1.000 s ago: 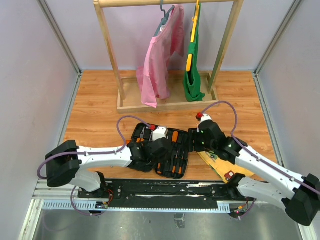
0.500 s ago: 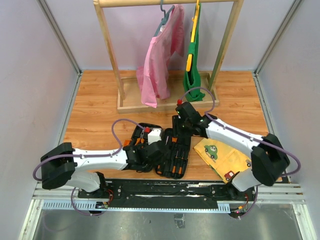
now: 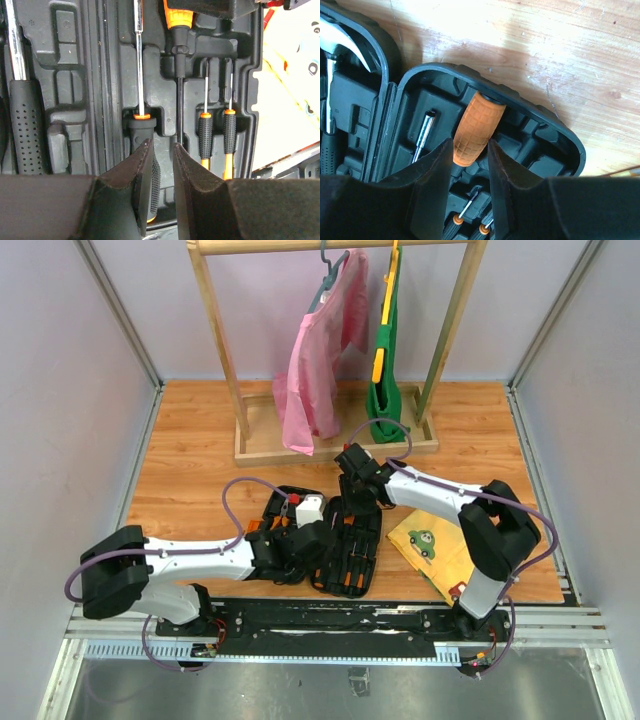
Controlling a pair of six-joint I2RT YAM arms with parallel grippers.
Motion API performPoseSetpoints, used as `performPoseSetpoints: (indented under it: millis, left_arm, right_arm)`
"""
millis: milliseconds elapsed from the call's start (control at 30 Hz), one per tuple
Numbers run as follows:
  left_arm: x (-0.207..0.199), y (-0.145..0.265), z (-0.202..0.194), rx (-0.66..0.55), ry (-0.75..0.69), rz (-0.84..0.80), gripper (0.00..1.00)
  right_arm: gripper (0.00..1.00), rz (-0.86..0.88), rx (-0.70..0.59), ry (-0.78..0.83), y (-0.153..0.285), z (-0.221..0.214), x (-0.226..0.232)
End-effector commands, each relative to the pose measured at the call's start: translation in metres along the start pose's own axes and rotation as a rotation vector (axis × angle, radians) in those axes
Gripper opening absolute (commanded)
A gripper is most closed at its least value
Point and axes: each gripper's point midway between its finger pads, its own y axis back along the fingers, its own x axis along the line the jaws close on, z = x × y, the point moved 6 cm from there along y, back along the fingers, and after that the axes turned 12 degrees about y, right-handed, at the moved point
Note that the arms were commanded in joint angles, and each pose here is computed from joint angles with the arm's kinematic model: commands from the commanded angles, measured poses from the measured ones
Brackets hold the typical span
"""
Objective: Sort the tools into containers
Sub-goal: Place the screwdriver in the storage box.
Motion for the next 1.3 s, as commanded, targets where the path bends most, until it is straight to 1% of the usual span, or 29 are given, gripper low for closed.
performPoseSetpoints:
  millis: [0, 467, 633, 900, 1267]
  left_arm:
    - [-0.008, -0.002, 0.002, -0.021, -0.012, -0.023, 0.27]
    - [-0.022, -0.002, 0.006, -0.017, -0.003, -0.023, 0.27]
    - [-0.032, -0.007, -0.005, 0.020, -0.016, -0.007, 0.26]
    - [-0.025, -0.017, -0.017, 0.064, -0.039, 0.087, 0.23]
    - [-0.024, -0.017, -0.020, 0.086, -0.067, 0.074, 0.20]
  right_arm:
    - [0.34, -0.060, 0.010, -0.026, -0.001, 0.005, -0.008]
    - [0.21, -0.087, 0.072, 0.001, -0.012, -0.006, -0.013]
    - [0.19, -0.082, 0.083, 0.004, -0.014, -0.009, -0.013]
    - [0.17, -0.074, 0.089, 0.012, -0.014, -0.010, -0.013]
    - [0.14, -0.059, 0.097, 0.019, -0.017, -0.011, -0.011]
